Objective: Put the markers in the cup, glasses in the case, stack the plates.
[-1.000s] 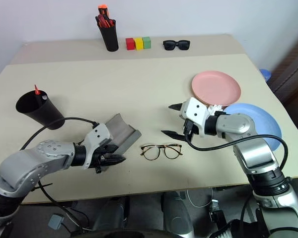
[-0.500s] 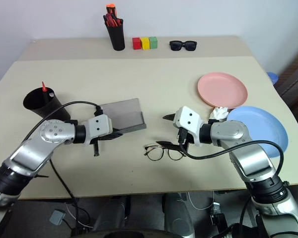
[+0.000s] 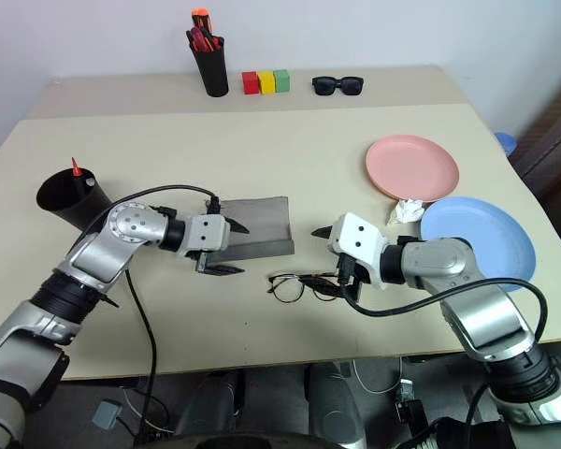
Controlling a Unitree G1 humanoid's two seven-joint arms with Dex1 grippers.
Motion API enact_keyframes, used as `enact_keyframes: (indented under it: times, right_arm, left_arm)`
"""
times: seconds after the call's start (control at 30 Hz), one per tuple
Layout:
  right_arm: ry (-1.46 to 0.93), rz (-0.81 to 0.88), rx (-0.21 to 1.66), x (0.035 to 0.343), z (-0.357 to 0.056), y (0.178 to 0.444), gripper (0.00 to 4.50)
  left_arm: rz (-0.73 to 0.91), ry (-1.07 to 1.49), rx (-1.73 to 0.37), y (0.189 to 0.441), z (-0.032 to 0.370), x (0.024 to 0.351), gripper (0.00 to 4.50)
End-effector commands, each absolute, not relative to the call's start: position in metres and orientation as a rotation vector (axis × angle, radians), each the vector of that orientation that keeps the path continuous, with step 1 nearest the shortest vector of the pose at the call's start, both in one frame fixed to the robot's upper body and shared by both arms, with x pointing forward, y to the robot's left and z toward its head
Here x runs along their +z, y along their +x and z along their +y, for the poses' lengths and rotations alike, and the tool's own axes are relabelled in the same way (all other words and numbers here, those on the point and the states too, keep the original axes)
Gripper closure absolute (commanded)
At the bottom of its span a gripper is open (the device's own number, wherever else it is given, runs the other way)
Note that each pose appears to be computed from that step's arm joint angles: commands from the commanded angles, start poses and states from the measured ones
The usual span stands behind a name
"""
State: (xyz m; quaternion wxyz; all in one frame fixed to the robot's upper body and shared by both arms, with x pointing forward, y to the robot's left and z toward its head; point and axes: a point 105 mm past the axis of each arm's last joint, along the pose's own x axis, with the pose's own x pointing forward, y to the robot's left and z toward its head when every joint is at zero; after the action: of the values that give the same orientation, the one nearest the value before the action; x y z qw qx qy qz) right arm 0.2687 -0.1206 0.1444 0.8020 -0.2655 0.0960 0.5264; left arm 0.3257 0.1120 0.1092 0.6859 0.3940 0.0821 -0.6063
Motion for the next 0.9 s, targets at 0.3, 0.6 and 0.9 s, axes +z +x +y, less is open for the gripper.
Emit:
enact_keyframes:
  times: [0.3, 0.6, 0.9]
  right_arm:
    - [-0.757, 0.229, 1.111, 0.142, -0.124, 0.263, 0.00]
    - [-0.839, 0.225, 1.082, 0.127, -0.118, 0.267, 0.00]
    - [-0.840, 0.219, 1.094, 0.123, -0.116, 0.269, 3.94]
  left_arm:
    - [0.160, 0.440, -1.195, 0.290, 0.137, 0.144, 0.44]
    - [0.189, 0.357, -0.992, 0.271, 0.155, 0.136, 0.44]
    - [0.207, 0.297, -0.887, 0.263, 0.159, 0.130, 0.38]
